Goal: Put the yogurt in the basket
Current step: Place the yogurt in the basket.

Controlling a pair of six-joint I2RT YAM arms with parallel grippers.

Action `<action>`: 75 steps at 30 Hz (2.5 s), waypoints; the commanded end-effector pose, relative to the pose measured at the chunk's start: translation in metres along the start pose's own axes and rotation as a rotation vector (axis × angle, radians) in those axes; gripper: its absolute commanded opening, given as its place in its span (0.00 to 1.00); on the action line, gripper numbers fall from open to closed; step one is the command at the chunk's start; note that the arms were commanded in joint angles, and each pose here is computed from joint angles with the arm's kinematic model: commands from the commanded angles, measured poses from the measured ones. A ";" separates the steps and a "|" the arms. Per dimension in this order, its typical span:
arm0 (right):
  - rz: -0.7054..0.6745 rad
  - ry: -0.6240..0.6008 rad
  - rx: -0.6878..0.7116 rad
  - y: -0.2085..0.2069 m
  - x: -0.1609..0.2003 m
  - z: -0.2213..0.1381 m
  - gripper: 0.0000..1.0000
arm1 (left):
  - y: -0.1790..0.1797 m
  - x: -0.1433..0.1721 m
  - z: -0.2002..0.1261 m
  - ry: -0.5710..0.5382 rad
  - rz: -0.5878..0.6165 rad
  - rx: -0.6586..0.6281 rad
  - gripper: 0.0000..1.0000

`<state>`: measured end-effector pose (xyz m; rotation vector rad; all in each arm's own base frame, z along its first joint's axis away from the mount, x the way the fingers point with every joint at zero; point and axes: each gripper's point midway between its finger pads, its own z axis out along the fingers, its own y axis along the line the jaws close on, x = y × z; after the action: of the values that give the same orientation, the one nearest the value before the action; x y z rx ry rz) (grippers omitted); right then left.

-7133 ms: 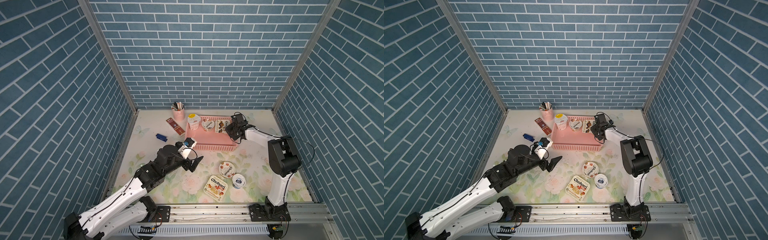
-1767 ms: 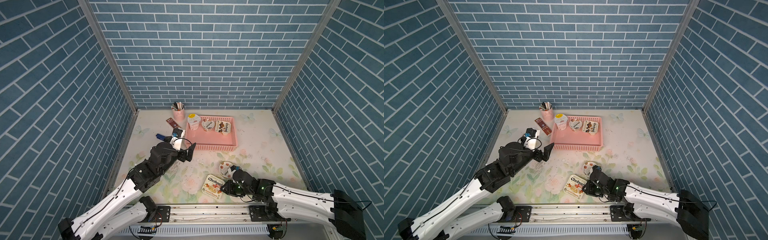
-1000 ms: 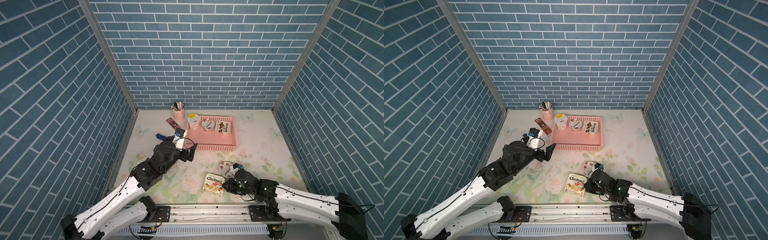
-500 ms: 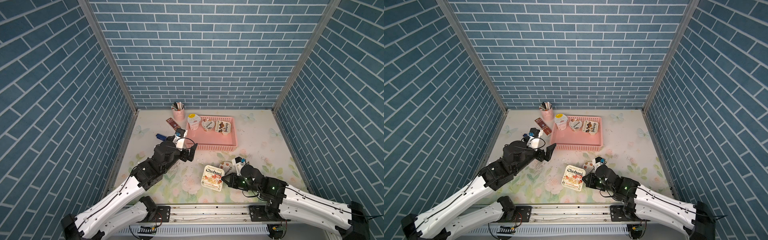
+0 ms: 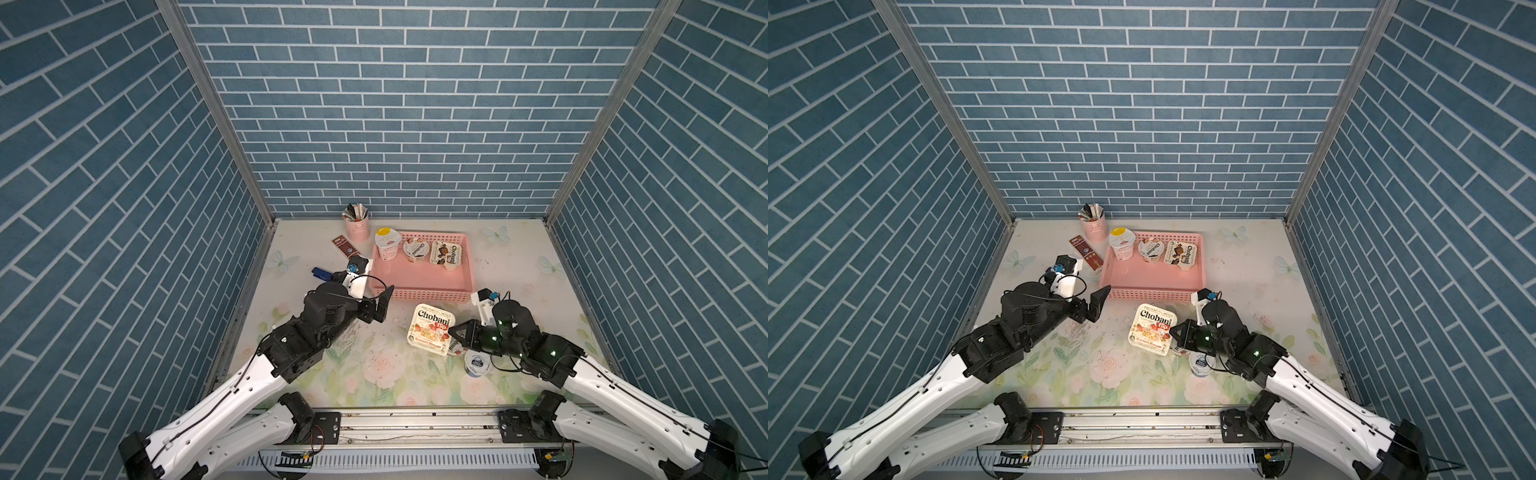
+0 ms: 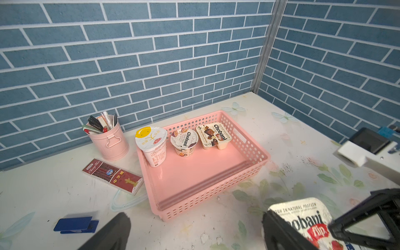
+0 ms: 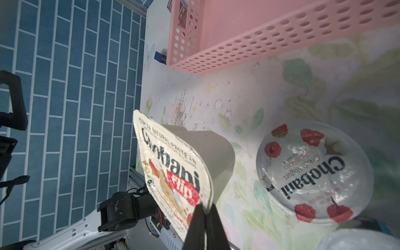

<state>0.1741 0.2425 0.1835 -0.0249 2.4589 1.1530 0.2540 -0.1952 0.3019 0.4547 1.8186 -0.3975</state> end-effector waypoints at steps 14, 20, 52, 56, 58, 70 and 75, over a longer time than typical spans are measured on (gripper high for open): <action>-0.260 0.104 -0.056 0.038 -0.080 0.023 0.00 | -0.002 -0.019 -0.017 -0.059 0.032 0.025 1.00; -0.296 0.102 -0.087 0.044 -0.105 0.032 0.00 | -0.003 -0.018 -0.018 -0.055 0.036 0.030 1.00; -0.326 0.214 -0.142 0.019 -0.172 0.137 0.00 | -0.005 -0.018 -0.022 -0.065 0.057 0.047 1.00; -0.314 0.225 -0.143 0.015 -0.176 0.147 0.00 | -0.005 -0.018 -0.023 -0.067 0.058 0.048 1.00; -0.309 0.229 -0.145 0.015 -0.178 0.153 0.00 | -0.004 -0.018 -0.023 -0.069 0.057 0.046 1.00; -0.276 0.260 -0.132 0.000 -0.181 0.177 0.00 | 0.000 -0.020 -0.030 -0.082 0.062 0.030 1.00; -0.259 0.269 -0.132 -0.005 -0.180 0.185 0.00 | 0.001 -0.019 -0.029 -0.079 0.067 0.027 1.00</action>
<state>0.4030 0.3435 0.1451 -0.5279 2.5155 1.2380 0.2367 -0.1841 0.3290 0.4980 1.7156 -0.4061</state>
